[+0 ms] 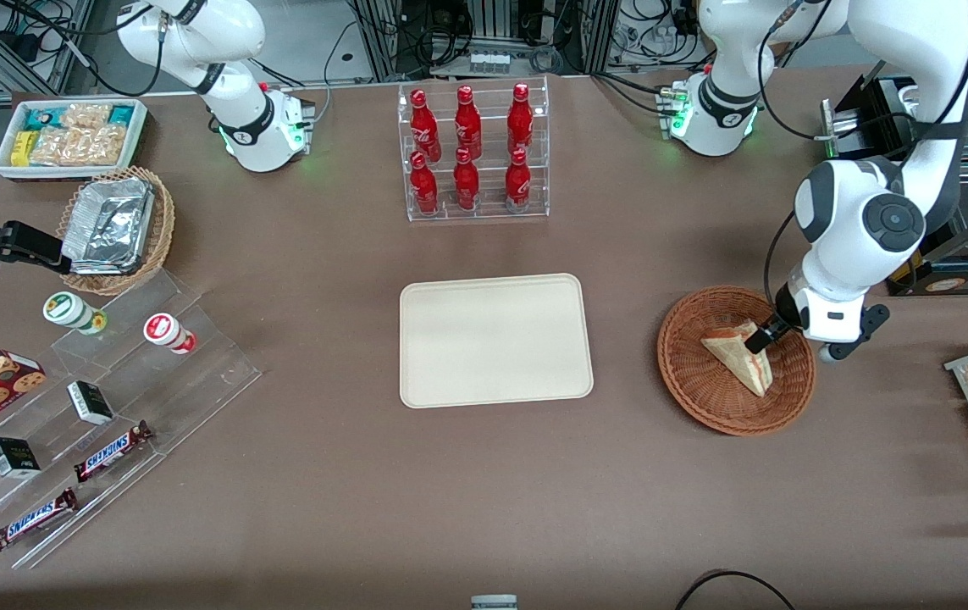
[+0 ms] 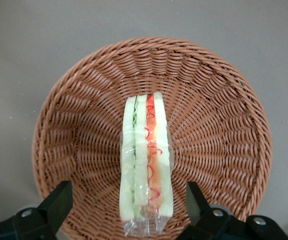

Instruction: Place sandwich from basket to tray

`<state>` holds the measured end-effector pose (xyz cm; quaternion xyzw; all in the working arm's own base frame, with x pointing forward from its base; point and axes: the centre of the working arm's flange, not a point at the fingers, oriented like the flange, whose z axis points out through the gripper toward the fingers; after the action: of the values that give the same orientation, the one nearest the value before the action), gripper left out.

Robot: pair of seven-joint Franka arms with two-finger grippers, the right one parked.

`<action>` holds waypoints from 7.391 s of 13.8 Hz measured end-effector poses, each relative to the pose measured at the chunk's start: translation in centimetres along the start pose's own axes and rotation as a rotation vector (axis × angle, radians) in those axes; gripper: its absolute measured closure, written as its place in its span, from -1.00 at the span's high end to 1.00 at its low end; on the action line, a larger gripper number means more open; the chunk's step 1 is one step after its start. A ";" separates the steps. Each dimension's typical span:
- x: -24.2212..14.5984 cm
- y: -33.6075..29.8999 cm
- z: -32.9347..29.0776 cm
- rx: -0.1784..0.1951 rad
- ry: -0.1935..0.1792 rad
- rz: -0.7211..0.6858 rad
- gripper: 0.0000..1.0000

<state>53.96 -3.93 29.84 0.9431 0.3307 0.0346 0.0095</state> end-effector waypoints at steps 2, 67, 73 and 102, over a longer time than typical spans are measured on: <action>-0.2 0.2 1.4 -0.006 0.003 -0.007 1.00; -36.2 34.2 7.6 0.089 -0.042 0.660 0.00; -32.4 35.7 0.0 0.039 0.000 0.602 1.00; 3.1 0.0 -33.9 0.048 -0.143 0.603 1.00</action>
<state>53.97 -2.22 63.84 0.9986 0.0350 -0.0386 -0.0002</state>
